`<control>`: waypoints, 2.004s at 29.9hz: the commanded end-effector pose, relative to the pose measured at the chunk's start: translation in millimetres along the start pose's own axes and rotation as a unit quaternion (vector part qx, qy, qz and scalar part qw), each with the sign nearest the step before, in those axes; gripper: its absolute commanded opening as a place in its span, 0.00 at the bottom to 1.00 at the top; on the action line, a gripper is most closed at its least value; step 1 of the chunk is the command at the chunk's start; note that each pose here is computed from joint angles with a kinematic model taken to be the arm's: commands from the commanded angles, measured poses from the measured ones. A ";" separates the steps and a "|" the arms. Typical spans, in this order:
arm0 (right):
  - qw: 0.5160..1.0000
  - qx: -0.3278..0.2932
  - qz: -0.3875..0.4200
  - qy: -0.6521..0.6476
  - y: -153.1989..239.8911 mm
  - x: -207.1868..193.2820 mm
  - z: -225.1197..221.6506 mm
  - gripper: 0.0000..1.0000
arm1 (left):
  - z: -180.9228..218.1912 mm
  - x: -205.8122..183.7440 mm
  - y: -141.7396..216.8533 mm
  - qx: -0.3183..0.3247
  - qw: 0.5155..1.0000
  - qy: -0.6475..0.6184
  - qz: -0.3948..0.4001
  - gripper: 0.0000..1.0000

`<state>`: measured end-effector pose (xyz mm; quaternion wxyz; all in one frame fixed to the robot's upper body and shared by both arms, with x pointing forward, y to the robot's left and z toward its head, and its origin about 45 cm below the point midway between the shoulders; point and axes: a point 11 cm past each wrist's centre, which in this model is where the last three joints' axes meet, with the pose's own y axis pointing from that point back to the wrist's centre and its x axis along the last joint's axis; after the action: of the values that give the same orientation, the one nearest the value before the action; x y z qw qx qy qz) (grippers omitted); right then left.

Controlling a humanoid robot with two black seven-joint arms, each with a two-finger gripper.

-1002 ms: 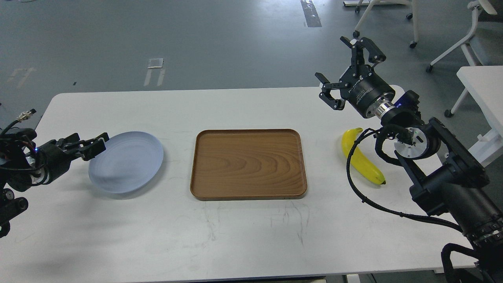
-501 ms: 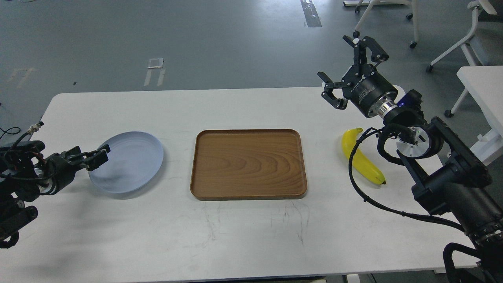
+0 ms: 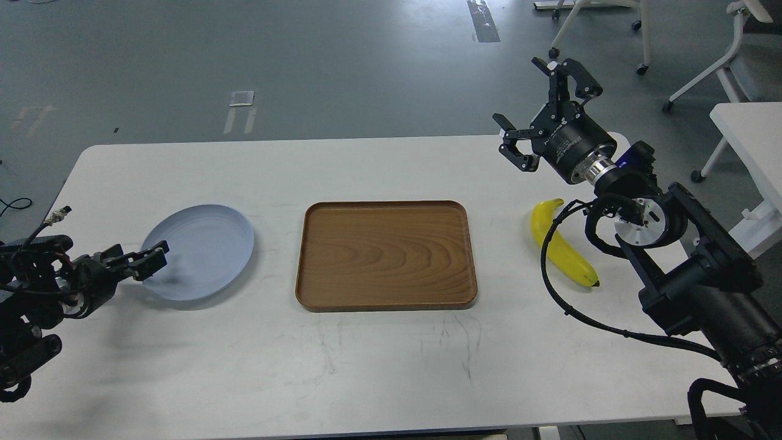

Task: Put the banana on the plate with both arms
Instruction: 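Grasp the plate rim with the left gripper, then lift the plate with the left gripper and carry it over the tray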

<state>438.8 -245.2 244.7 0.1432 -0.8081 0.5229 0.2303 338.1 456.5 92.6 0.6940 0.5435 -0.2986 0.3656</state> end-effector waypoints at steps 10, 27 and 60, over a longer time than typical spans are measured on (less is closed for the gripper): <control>1.000 -0.002 0.003 -0.001 0.8 1.5 2.1 1.00 | -7.5 -10.4 5.0 0.012 1.000 0.002 -0.009 0.62; 1.000 -0.001 0.014 -0.003 0.9 3.7 4.9 1.00 | -8.6 -5.9 6.2 0.001 1.000 -0.003 -0.002 0.00; 1.000 0.007 0.016 0.001 0.1 4.6 -4.7 1.00 | 134.1 58.7 -29.5 -0.197 0.980 0.019 0.033 0.00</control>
<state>441.2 -250.3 245.9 0.1440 -0.7990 0.5371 0.2289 386.7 355.4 155.4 0.7711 0.3904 -0.3571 0.3542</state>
